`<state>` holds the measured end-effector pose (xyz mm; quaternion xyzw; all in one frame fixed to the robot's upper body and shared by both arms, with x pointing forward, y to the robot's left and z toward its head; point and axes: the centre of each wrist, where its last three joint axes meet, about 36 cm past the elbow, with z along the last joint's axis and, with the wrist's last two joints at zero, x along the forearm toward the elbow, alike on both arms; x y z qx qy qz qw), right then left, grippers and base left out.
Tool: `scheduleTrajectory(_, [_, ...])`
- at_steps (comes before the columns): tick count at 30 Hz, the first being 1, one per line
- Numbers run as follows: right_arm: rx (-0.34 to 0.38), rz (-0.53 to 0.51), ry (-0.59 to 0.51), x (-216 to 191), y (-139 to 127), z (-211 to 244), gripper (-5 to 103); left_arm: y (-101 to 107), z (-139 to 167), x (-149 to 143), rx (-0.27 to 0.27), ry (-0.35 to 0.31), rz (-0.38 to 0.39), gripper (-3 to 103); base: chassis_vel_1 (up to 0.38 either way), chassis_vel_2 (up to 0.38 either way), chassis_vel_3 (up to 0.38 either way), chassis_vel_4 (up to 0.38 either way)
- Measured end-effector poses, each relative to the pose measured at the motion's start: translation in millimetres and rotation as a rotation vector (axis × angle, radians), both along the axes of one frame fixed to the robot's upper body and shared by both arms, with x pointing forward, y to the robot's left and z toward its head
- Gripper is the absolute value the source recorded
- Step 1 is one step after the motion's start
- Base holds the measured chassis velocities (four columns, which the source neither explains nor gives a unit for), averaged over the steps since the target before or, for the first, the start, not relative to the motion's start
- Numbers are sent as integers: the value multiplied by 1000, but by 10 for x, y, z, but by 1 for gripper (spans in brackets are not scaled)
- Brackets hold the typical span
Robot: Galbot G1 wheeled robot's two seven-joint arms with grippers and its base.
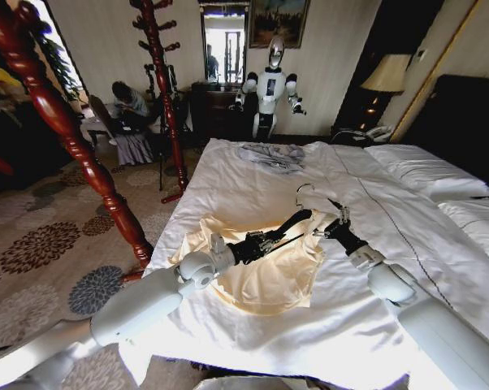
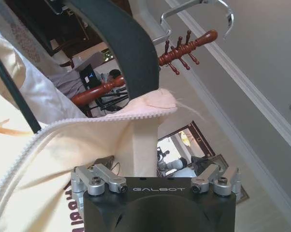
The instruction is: Pick up the clothes from the bed and hang them on the clothes hanger.
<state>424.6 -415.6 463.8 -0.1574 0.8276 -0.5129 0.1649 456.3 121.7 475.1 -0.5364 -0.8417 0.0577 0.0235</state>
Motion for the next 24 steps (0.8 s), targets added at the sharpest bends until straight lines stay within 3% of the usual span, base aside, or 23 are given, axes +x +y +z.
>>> scheduleTrajectory(6, [-99,44,-22,55,-99,-24,68,7,15,2,0,-2,1,16,0,0,0,0])
scheduleTrajectory(7, [-115,49,-24,63,-119,-29,68,8,17,3,0,-2,1,16,0,0,0,0])
scheduleTrajectory(8, [-115,49,-24,63,-119,-29,68,8,17,3,0,-2,1,16,0,0,0,0])
scheduleTrajectory(9, [-129,54,-28,71,-136,-33,57,12,19,2,1,-2,1,16,0,0,0,0])
scheduleTrajectory(10, [-137,56,-31,76,-145,-33,57,14,19,1,1,-2,1,16,0,0,0,0])
scheduleTrajectory(13, [-167,70,-43,96,-178,-26,40,22,22,-5,2,-2,1,16,0,0,0,0])
scheduleTrajectory(15, [-172,74,-46,101,-187,-22,40,25,23,-6,3,-2,1,16,0,0,0,0])
scheduleTrajectory(18, [-183,82,-53,114,-217,-21,24,34,23,-7,5,-2,1,16,0,0,0,0])
scheduleTrajectory(24, [-183,85,-52,123,-227,-47,24,36,16,-22,7,1,1,16,0,0,0,0])
